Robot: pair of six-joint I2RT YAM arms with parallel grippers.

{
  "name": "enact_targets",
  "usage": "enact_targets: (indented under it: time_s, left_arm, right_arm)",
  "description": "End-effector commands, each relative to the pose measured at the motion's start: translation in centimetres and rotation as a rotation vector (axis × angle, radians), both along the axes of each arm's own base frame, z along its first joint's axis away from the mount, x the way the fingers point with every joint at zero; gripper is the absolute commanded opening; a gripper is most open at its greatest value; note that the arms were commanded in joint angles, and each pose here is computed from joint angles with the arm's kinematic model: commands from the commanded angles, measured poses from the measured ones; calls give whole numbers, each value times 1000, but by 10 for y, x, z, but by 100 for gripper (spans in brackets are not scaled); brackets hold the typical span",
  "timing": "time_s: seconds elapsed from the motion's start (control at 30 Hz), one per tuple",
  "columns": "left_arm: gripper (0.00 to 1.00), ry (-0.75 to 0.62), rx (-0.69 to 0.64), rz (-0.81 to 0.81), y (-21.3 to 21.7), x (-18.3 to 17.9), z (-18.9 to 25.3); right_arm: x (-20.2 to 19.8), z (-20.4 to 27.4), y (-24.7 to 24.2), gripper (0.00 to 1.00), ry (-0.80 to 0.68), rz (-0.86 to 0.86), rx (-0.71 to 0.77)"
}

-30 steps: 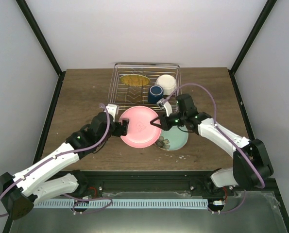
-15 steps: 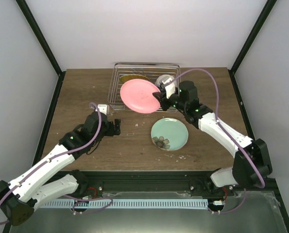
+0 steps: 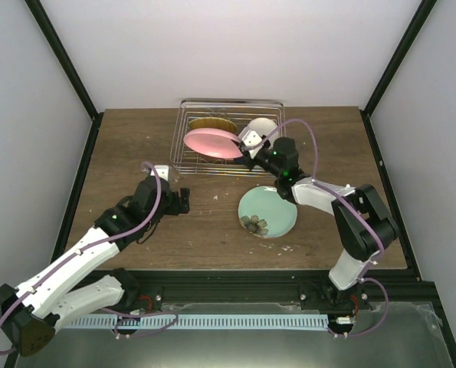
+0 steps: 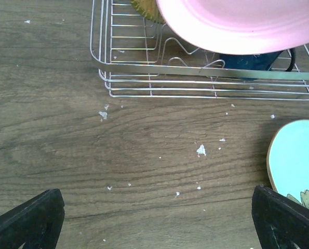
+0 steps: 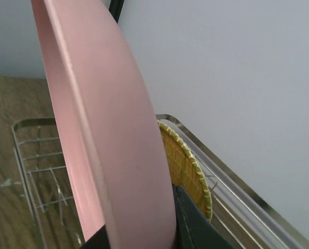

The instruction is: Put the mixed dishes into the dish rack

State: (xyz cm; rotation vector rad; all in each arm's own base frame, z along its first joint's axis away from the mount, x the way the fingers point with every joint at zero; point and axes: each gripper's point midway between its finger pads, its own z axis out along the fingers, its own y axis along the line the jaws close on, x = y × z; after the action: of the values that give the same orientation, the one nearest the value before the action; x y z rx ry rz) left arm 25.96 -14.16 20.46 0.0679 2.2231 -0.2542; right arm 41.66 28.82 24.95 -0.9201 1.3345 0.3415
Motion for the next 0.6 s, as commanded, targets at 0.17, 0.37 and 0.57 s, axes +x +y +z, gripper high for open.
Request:
enact_targets:
  time_s: [0.17, 0.37, 0.57]
  left_arm:
    - [100, 13, 12, 12, 4, 7, -9]
    - [100, 23, 8, 16, 5, 12, -14]
    - [100, 32, 9, 25, 10, 14, -18]
  right_arm:
    - [11, 45, 7, 1, -384, -27, -9]
    - [21, 38, 15, 1, -453, -19, -50]
    - [43, 23, 23, 1, -508, -51, -118]
